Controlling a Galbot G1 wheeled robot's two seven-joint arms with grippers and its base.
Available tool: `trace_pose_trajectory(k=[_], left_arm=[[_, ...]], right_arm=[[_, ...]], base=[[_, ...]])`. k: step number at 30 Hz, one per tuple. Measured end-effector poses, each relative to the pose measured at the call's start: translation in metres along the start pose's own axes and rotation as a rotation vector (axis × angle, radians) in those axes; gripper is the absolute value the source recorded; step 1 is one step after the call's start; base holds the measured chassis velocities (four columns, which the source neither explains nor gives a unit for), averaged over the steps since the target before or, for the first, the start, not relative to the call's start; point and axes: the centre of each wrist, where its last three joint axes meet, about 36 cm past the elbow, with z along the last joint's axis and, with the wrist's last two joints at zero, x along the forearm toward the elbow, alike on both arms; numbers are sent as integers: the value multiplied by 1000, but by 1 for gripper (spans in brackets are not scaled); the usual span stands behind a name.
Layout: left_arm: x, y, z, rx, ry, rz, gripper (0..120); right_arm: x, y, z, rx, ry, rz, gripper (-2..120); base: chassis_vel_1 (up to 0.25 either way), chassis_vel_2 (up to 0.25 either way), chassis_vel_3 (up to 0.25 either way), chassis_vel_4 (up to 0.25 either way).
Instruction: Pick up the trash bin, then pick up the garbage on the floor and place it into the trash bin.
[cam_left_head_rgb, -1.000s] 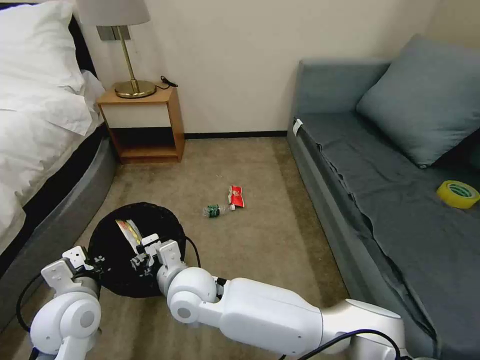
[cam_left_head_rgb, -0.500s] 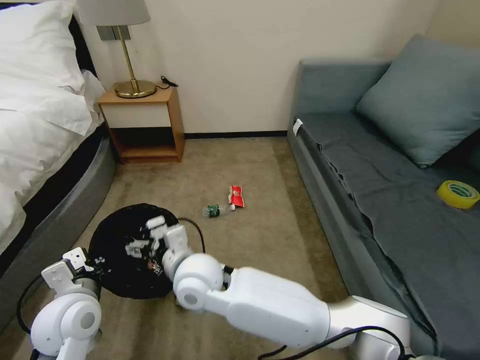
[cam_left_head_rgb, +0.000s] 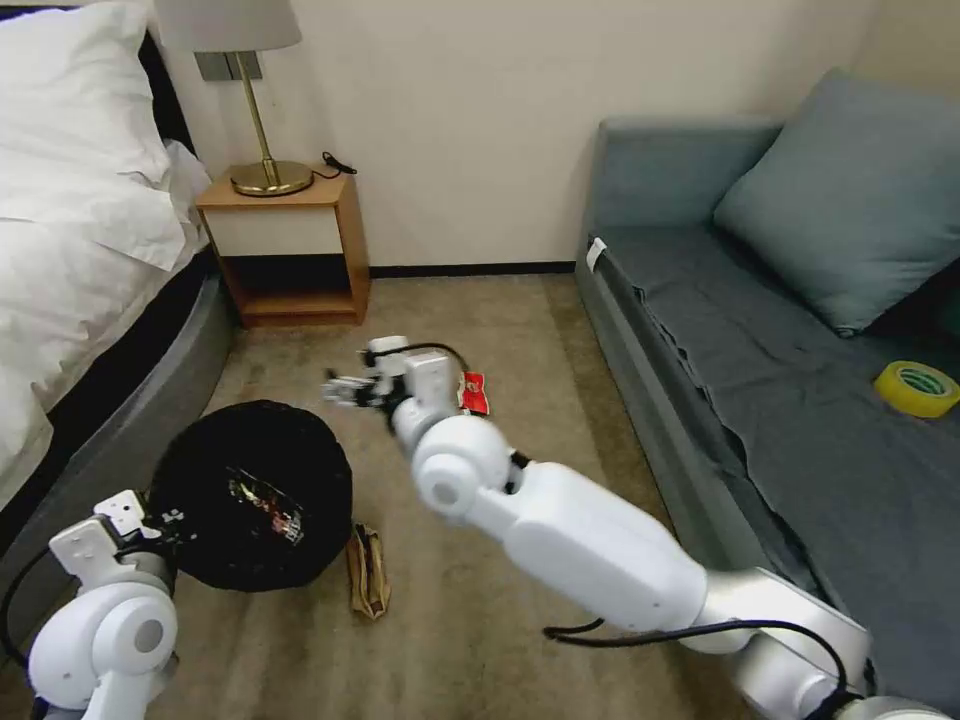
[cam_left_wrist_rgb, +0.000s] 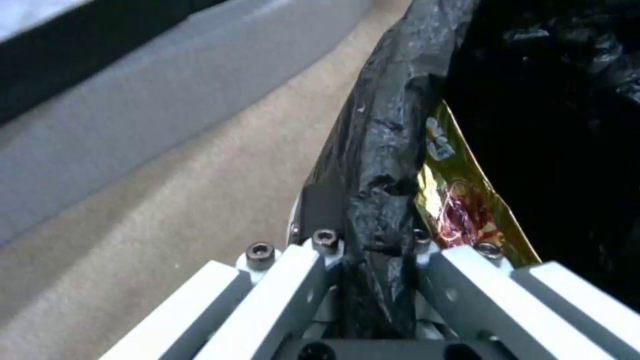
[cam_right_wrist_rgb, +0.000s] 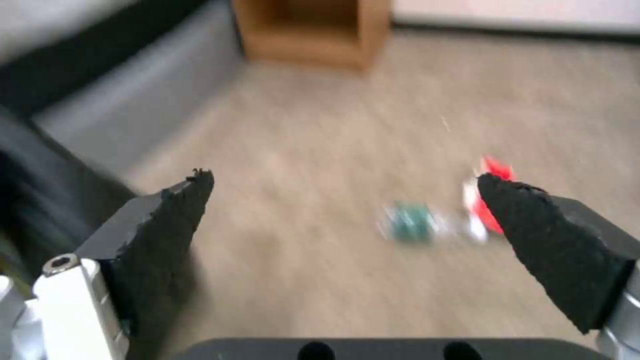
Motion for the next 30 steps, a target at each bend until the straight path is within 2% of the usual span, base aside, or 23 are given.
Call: trace_pose_trajectory(k=[3,5,10,13,18,24,27,30], left_arm=[[-1,7,-7,7,-15,-11,2],[-1,8,-8,9,-17,-13,2],[1,9,-6,17,-14,-15,2],[3,7,-3,18,-10,-16,2],[6,5,-2,21,-11,-14,2],[6,6,-1,25,-10,-17,2],[6,8,-1,27,-10,-23,2],[6,8,0,28,-7,-24,2]], right_arm=[[-20,-15,36,28,149,38,100],[-25,-15,46,29,189,37,100],[-43,-2,87,49,330,-7,100],[-62,6,114,103,406,-25,100],[-72,17,137,149,454,-47,100],[-79,33,167,145,492,-66,100],[-83,50,195,140,506,-80,100],[-86,60,203,140,501,-93,100]], base=[[0,0,0,0],[0,0,0,0],[0,0,0,0],[0,0,0,0],[0,0,0,0],[0,0,0,0],[0,0,0,0],[0,0,0,0]])
